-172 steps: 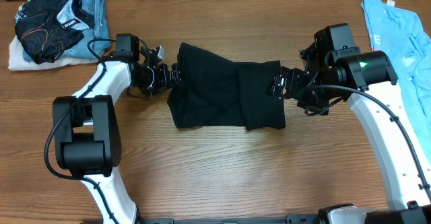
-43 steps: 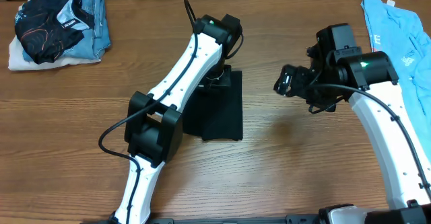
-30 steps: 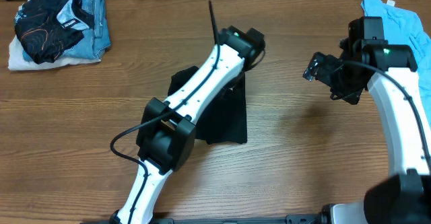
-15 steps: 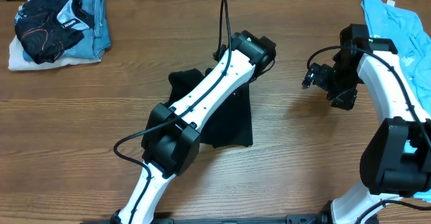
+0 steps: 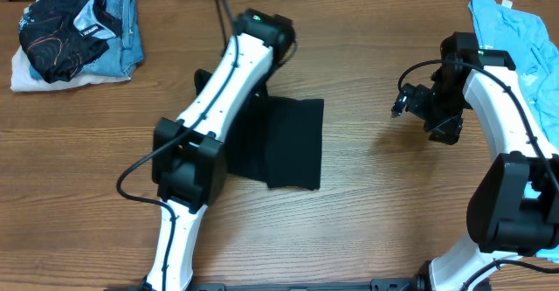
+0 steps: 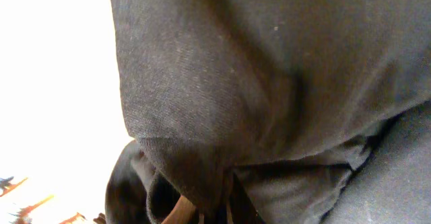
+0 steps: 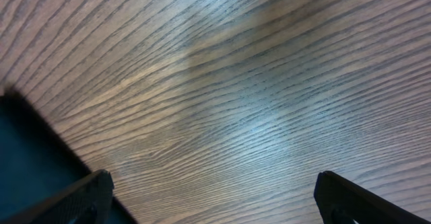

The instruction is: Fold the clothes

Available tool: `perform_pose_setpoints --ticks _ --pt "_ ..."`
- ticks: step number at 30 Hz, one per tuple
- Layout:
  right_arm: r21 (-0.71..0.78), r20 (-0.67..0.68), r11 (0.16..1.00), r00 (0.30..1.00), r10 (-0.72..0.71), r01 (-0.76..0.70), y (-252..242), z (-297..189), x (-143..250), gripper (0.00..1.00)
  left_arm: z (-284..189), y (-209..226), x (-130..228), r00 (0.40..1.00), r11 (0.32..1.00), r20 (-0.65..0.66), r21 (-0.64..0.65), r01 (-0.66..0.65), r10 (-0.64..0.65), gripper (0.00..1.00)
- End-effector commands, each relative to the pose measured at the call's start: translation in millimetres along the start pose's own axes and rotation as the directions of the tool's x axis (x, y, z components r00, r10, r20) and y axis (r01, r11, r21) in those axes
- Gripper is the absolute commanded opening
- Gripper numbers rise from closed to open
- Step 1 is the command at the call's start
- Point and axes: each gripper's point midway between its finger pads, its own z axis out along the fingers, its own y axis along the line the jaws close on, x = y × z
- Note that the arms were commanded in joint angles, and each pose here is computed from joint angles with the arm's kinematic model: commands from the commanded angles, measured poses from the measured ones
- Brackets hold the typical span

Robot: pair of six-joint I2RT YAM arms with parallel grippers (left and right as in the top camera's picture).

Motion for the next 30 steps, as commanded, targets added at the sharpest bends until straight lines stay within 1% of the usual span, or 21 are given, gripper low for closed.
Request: perform_pose_setpoints --ticks 1,7,10,15,18,21,23,26,30 --pt "-0.006 0.009 1.000 1.000 -0.009 0.009 1.5 -3.0 -0.3 1.00 -36.1 12.9 -1.3 0.998 0.996 0.065 0.085 0.011 -0.017 0.04" --pt "-0.006 0.009 1.000 1.000 -0.008 0.008 1.4 -3.0 -0.5 1.00 -52.0 -16.0 17.3 0.993 0.995 0.110 0.087 -0.050 0.041 0.04" --pt "-0.006 0.011 1.000 1.000 -0.009 0.009 1.5 -3.0 -0.8 1.00 -63.4 -39.6 34.9 0.986 0.992 0.146 0.086 -0.092 0.079 0.04" --pt "-0.017 0.007 1.000 1.000 -0.009 0.009 3.4 -3.0 -0.3 1.00 -71.3 -89.0 60.5 0.963 0.975 0.204 0.099 -0.201 0.178 0.06" --pt "-0.029 -0.001 1.000 1.000 -0.008 0.008 5.4 -3.1 1.4 1.00 -62.6 -116.1 76.1 0.954 0.962 0.190 0.104 -0.254 0.231 0.07" --pt "-0.030 -0.001 1.000 1.000 -0.008 0.008 5.5 -3.1 1.4 1.00 -46.3 -131.5 86.7 0.955 0.959 0.147 0.087 -0.271 0.257 0.06" --pt "-0.030 -0.001 1.000 1.000 -0.006 0.006 4.8 -3.2 0.9 1.00 -34.4 -140.0 92.1 0.956 0.956 0.109 0.087 -0.281 0.271 0.04" --pt "-0.033 0.006 0.999 1.000 -0.004 0.004 4.4 -3.4 -1.2 1.00 -22.2 -147.3 95.0 0.958 0.956 0.079 0.083 -0.283 0.277 0.04" --pt "-0.036 0.015 0.999 1.000 0.002 -0.002 2.9 -3.9 -4.4 1.00 -18.3 -146.5 89.9 0.959 0.960 0.092 0.061 -0.274 0.268 0.04"
